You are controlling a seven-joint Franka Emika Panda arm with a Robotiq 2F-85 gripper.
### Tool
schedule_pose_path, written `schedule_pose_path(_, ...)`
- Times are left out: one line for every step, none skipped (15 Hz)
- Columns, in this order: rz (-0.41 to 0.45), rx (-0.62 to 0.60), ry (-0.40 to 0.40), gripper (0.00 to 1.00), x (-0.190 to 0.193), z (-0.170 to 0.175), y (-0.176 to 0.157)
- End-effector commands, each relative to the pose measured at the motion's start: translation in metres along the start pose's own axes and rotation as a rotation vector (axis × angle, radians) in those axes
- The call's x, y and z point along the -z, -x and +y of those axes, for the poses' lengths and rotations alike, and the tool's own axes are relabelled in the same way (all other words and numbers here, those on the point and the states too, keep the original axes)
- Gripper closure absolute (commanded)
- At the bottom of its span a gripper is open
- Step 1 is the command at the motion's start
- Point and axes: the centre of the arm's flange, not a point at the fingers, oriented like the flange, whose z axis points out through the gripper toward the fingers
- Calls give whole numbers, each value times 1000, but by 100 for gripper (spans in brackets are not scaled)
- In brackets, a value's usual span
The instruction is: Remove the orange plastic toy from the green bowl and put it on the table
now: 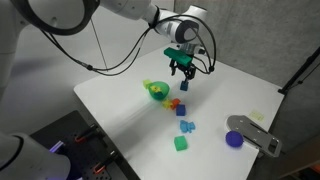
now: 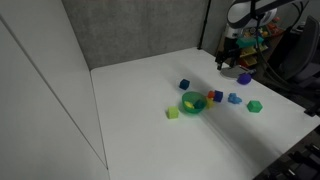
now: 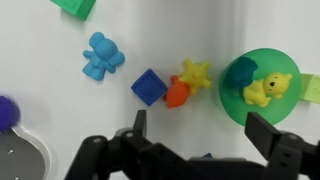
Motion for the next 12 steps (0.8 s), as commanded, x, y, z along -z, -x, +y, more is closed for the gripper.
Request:
schedule_pose_path(4, 37, 7, 0, 40, -13, 33)
schedule_pose_path(12, 43, 11, 0, 48, -17, 40)
schedule_pose_path(22, 50, 13, 0, 56, -22, 47)
schedule_pose_path(33, 56, 19, 0, 62, -27, 56)
schedule_pose_path(37, 62, 26, 0, 68, -31, 64)
schedule_pose_path(40, 73, 37, 0, 74, -37, 75)
schedule_pose_path(43, 81, 46, 0, 78, -42, 84)
schedule_pose_path(43, 89, 55, 0, 83, -47, 94)
schedule_pose_path(46, 97, 67, 0, 88, -52, 103)
schedule_pose_path(56, 101, 77, 0, 93, -57, 113)
schedule_pose_path(57, 108, 85, 0, 98, -61, 121)
schedule_pose_path(58, 112, 91, 0, 102, -65, 128)
